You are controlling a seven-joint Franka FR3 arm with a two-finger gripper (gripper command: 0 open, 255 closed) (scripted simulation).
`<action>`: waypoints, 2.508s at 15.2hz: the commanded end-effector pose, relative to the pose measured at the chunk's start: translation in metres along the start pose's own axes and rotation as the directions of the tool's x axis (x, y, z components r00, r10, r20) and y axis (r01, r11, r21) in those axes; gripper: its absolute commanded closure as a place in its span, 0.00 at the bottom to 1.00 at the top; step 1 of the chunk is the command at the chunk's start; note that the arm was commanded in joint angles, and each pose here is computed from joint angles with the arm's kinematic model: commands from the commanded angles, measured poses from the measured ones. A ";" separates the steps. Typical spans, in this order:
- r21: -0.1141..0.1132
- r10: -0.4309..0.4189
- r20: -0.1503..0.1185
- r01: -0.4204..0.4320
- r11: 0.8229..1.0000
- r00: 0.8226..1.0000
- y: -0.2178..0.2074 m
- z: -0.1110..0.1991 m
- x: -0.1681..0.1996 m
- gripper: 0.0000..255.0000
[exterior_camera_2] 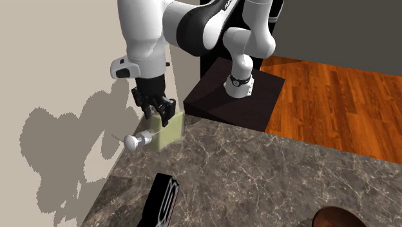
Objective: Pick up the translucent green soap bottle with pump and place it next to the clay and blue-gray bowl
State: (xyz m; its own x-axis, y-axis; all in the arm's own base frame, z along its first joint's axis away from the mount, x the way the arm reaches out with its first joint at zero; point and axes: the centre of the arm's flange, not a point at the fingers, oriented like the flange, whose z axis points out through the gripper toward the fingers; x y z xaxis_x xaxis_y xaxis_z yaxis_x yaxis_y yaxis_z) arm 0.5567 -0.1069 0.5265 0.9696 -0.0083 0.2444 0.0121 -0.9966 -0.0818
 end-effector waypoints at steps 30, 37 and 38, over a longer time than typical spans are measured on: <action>0.000 0.000 0.000 0.000 1.000 1.000 -0.124 -0.107 -0.004 1.00; 0.000 0.000 0.000 0.000 1.000 1.000 -0.213 -0.106 -0.028 1.00; 0.000 0.000 0.000 0.000 1.000 1.000 -0.226 -0.106 -0.031 1.00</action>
State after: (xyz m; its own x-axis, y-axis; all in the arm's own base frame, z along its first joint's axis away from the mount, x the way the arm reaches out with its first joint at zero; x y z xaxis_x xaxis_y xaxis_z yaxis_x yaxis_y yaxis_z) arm 0.5006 0.0958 0.6374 0.9697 -0.0070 0.2443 0.0134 -0.9966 -0.0818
